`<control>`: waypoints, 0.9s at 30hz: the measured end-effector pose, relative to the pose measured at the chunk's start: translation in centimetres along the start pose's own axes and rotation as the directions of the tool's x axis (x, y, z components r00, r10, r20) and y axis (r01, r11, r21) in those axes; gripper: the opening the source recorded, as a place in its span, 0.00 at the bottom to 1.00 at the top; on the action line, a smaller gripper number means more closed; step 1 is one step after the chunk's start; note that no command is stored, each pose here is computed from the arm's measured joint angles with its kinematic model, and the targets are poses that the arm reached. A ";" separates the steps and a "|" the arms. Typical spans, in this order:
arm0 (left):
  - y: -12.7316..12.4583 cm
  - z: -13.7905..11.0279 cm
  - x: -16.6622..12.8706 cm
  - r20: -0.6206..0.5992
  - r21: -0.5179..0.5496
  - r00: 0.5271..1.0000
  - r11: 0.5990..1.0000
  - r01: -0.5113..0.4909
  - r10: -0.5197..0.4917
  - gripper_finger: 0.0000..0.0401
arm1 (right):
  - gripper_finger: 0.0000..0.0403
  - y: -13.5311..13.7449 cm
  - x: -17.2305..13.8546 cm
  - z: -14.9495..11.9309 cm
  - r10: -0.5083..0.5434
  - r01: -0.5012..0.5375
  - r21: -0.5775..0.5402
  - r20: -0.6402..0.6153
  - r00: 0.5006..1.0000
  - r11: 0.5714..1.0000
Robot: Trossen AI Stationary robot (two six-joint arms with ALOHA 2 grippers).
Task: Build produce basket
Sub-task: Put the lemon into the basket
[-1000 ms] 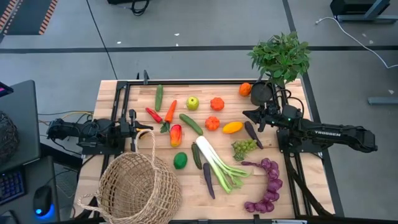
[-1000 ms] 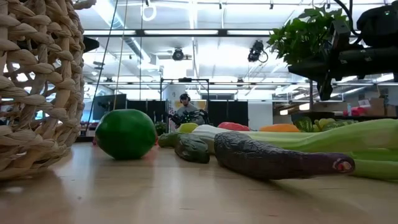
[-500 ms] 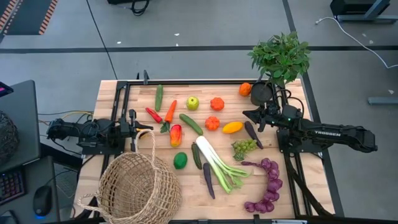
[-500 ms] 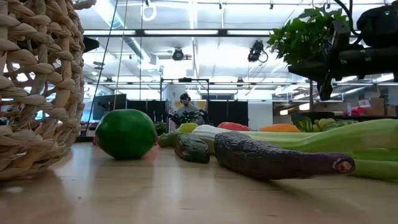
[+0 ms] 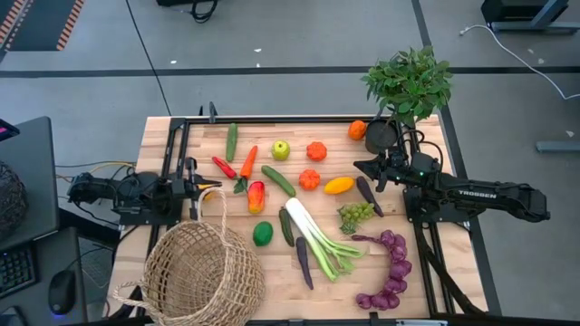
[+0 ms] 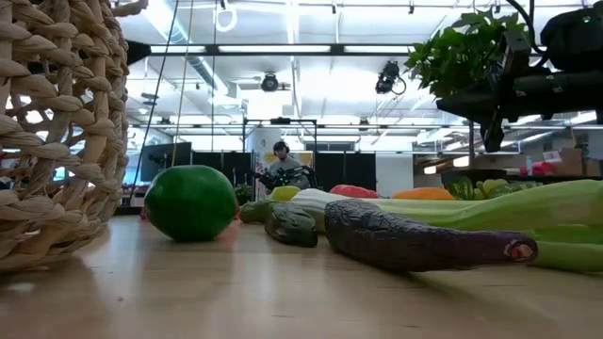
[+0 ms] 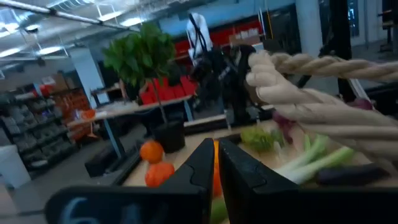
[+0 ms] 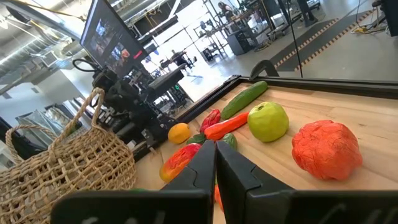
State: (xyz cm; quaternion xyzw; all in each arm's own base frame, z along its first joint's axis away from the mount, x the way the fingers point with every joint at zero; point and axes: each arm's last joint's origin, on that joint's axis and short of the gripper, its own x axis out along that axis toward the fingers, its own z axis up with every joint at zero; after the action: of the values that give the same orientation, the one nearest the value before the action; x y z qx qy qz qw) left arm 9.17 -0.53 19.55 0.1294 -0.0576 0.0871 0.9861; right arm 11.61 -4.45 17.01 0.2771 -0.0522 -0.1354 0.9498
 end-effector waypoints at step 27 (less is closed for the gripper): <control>4.5 15.3 3.5 -0.046 -0.023 0.930 0.930 -0.367 0.366 0.08 | 0.04 0.0 0.0 0.0 0.000 0.000 0.000 0.000 1.000 1.000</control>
State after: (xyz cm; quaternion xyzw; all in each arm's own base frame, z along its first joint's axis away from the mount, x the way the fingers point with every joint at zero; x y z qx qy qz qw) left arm 10.31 0.25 35.84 0.0992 -0.0619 0.2712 0.9554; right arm 11.61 -4.45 17.01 0.2769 -0.0522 -0.1354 0.9499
